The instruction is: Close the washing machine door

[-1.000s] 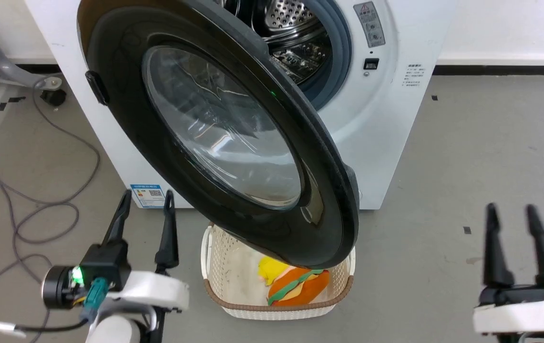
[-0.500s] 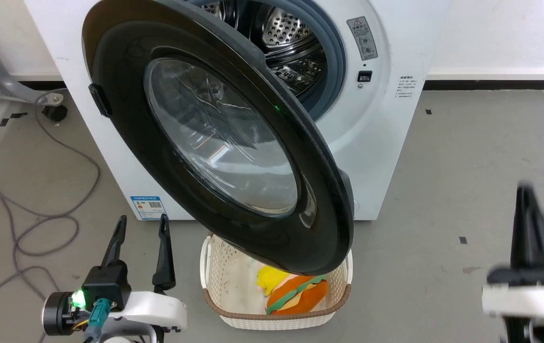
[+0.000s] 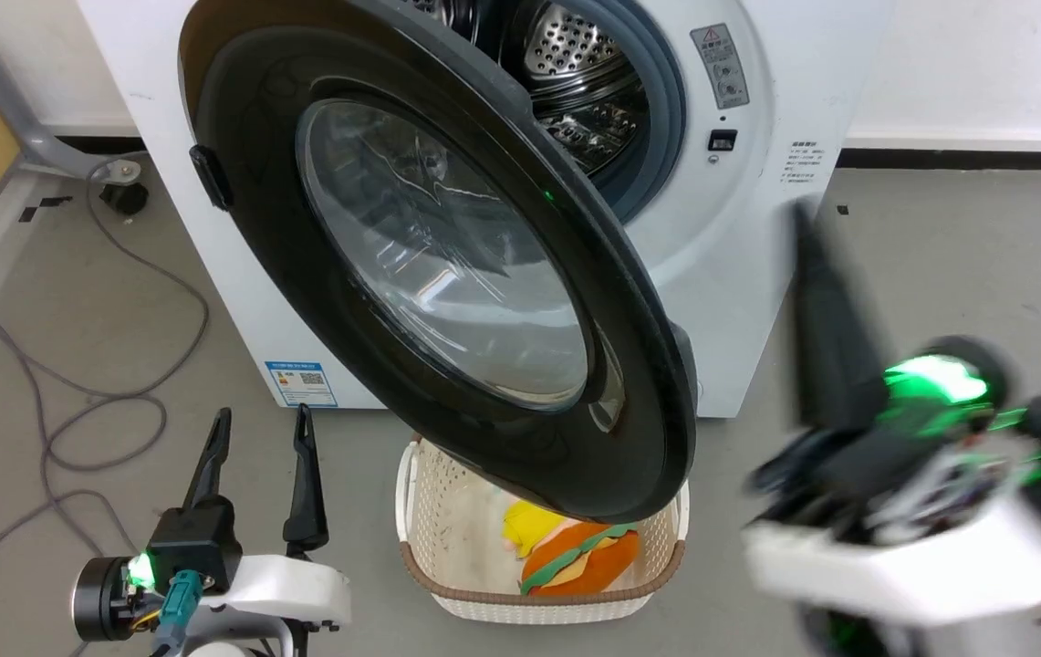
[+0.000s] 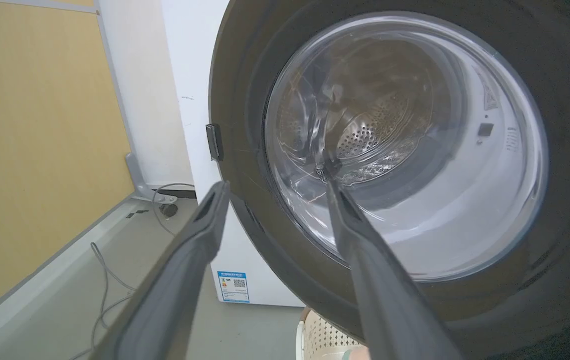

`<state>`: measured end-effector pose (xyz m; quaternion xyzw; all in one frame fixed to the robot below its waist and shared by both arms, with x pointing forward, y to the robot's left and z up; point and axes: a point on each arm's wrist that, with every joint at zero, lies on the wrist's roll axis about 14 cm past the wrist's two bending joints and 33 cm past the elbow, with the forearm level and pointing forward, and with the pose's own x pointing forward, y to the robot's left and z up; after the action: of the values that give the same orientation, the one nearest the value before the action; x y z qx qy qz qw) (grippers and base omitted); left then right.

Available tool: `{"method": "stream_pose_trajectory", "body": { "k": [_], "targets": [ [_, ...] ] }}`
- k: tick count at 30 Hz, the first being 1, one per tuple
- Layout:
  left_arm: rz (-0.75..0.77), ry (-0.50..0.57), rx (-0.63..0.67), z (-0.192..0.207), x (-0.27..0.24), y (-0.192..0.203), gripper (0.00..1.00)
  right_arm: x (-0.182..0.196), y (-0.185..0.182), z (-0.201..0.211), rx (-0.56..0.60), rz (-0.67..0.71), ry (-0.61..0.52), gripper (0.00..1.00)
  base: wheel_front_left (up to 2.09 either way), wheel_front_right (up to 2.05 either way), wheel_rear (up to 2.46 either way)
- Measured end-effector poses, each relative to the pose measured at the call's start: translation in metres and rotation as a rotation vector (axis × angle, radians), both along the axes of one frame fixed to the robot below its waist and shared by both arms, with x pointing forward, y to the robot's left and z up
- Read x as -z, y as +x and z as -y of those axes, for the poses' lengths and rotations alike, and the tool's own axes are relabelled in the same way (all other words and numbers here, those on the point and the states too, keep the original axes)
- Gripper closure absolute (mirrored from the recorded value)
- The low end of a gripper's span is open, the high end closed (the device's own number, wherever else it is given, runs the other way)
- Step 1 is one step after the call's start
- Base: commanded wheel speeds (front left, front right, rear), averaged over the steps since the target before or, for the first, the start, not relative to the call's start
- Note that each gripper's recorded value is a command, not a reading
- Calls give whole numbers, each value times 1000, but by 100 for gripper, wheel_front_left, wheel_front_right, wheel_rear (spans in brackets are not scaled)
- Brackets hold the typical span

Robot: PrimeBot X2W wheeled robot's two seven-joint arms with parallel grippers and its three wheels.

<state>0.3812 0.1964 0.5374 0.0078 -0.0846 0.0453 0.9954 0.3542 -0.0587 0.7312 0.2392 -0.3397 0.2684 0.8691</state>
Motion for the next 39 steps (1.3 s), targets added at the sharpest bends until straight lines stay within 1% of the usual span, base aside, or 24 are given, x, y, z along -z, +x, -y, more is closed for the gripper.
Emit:
{"method": "stream_pose_trajectory", "body": {
  "k": [3,5,9,11,14,17,20,26,39],
  "targets": [
    [-2,-4,-1,-1,1,1,0,12,-9,-34,-107,-19,-57,100,0,0,0],
    [-7,0,-6,-2,3,2,0,27,-13,-53,-164,-36,-125,100,0,0,0],
    [-14,3,-17,-5,5,3,0,67,-19,-81,-232,-79,-297,100,0,0,0],
    [-17,4,-16,-5,7,4,0,90,-19,-88,-254,-116,-369,100,0,0,0],
    [-23,4,-19,-6,9,6,0,129,-14,-89,-253,-177,-493,100,0,0,0],
    [-28,8,-22,-7,10,8,0,160,-2,-80,-228,-251,-561,100,0,0,0],
    [-34,6,-25,-7,13,11,0,185,13,-66,-189,-325,-595,100,0,0,0],
    [-39,9,-29,-7,16,19,0,210,45,-35,-88,-418,-620,100,0,0,0],
    [-58,15,-43,-9,26,37,0,225,121,22,116,-489,-623,100,0,0,0]
  ]
}}
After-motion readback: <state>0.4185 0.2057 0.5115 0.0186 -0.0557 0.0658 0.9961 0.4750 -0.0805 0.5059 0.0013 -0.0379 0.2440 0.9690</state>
